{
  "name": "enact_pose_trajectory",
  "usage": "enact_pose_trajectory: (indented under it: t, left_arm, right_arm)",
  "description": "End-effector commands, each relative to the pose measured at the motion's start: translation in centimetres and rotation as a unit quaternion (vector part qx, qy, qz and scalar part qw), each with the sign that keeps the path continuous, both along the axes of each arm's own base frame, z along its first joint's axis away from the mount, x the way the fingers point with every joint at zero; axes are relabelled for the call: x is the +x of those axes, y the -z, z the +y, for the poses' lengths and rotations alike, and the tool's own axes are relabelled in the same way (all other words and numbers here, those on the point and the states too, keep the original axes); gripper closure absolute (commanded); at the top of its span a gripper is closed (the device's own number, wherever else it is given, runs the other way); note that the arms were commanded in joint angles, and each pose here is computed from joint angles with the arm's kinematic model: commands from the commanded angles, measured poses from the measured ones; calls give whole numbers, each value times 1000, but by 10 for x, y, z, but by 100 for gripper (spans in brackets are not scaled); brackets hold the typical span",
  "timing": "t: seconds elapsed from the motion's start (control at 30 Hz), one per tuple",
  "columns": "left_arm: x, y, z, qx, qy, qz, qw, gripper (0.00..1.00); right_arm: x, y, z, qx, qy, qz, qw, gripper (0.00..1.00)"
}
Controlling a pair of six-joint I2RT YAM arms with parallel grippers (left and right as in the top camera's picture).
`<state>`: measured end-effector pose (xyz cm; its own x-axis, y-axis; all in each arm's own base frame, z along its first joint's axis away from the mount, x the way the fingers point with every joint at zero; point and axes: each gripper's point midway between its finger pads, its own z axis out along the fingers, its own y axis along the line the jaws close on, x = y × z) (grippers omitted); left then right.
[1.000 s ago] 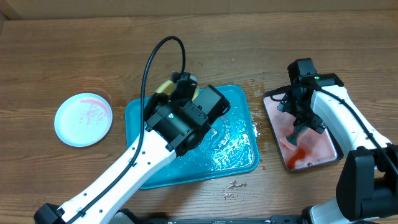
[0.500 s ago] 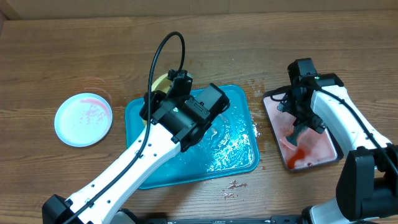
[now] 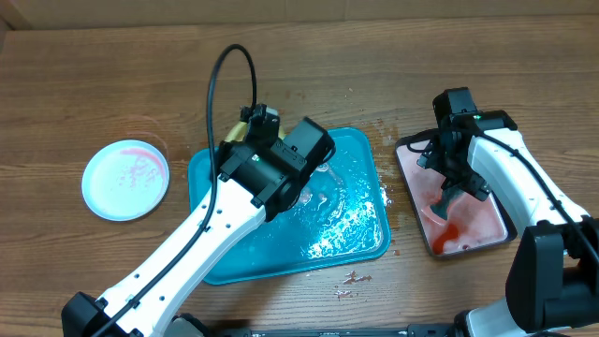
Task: Clean dirty plates on tray and stack at the side
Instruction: 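Swing the yellow plate left and stack it on the plate pile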
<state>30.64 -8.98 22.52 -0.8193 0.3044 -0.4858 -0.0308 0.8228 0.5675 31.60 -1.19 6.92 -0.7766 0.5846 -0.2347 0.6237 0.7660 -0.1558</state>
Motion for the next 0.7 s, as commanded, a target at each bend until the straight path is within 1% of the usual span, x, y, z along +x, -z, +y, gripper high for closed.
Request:
enact_pose_trajectory:
  t: [0.0, 0.03, 0.07, 0.17, 0.27, 0.37, 0.5, 0.57, 0.67]
  left_arm:
    - [-14, 29, -64, -175, 57, 88, 979, 95]
    - [-14, 31, -76, -212, 58, 91, 971, 95]
    - [-11, 30, -79, -231, 50, 86, 968, 95]
    - [-2, 29, -76, -272, 18, 74, 959, 95]
    - [6, 31, -60, -304, -34, 71, 949, 95]
    - [17, 33, -35, -333, -95, 61, 936, 95]
    - [30, 34, 8, -374, -165, 51, 911, 95]
    - [34, 34, 35, -386, -200, 40, 899, 95]
    - [36, 38, 80, -406, -260, 21, 876, 95]
  right_arm:
    - [0, -1, -3, -7, 2, -3, 1000, 0]
    - [0, -1, -3, -6, 2, -3, 1000, 0]
    - [0, -1, -3, -7, 2, -3, 1000, 0]
    - [0, -1, -3, -7, 2, -3, 1000, 0]
    - [0, -1, -3, -7, 2, -3, 1000, 0]
    - [0, -1, -3, -7, 2, -3, 1000, 0]
    - [0, -1, -3, -7, 2, -3, 1000, 0]
    - [0, -1, -3, -7, 2, -3, 1000, 0]
    - [0, -1, -3, -7, 2, -3, 1000, 0]
